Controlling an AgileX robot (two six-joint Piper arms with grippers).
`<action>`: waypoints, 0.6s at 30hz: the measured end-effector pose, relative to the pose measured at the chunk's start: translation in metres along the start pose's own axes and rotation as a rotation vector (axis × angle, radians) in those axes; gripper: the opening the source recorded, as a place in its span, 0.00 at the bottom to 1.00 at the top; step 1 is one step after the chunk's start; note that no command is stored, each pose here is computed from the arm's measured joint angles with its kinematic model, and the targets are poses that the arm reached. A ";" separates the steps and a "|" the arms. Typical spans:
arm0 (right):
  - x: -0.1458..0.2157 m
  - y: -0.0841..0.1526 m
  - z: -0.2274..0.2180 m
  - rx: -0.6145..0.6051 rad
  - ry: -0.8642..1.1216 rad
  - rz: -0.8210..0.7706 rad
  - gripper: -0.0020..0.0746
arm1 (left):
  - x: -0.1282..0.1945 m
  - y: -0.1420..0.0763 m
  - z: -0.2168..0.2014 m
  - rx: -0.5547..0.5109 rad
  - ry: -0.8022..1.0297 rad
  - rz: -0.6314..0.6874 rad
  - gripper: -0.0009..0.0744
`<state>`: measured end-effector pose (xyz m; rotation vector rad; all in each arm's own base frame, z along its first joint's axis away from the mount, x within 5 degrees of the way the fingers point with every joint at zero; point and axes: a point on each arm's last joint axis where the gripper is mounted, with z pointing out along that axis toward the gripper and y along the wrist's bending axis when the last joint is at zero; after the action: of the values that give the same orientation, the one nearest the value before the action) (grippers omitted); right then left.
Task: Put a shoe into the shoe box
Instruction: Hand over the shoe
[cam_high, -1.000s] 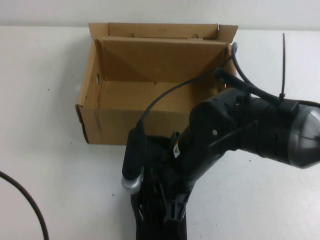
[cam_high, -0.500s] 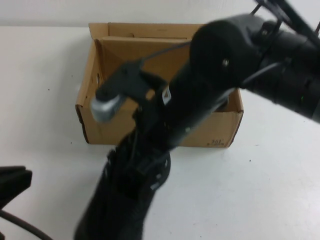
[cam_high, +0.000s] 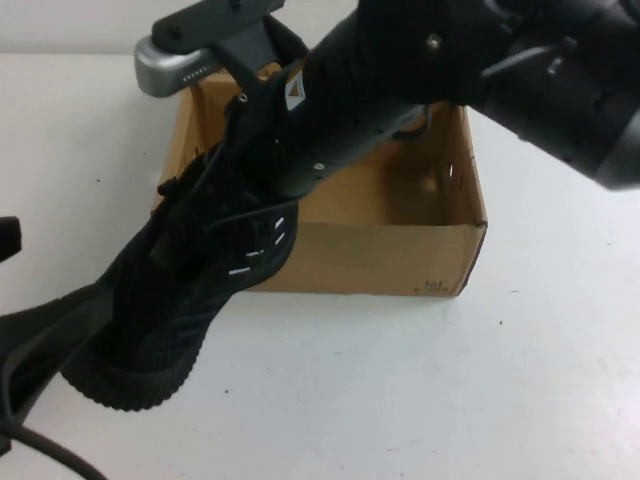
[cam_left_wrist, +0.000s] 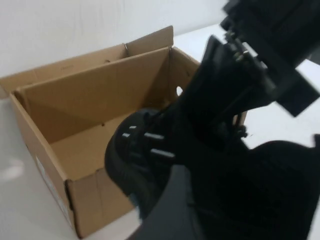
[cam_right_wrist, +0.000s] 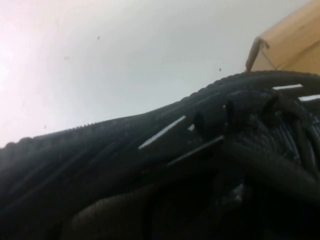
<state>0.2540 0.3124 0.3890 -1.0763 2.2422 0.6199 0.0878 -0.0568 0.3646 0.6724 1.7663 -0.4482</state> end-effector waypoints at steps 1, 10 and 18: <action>-0.002 -0.001 0.003 0.000 0.001 0.004 0.04 | 0.000 0.000 0.000 0.001 -0.004 0.012 0.80; -0.023 -0.005 0.014 0.032 -0.009 0.036 0.03 | -0.003 0.000 0.008 0.044 -0.023 0.154 0.81; -0.031 -0.004 0.010 0.031 -0.050 0.045 0.03 | -0.001 0.020 0.036 0.006 0.030 0.166 0.81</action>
<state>0.2761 0.3329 0.4018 -0.9873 2.2309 0.6226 0.1275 -0.0636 0.3556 0.8265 1.7216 -0.3315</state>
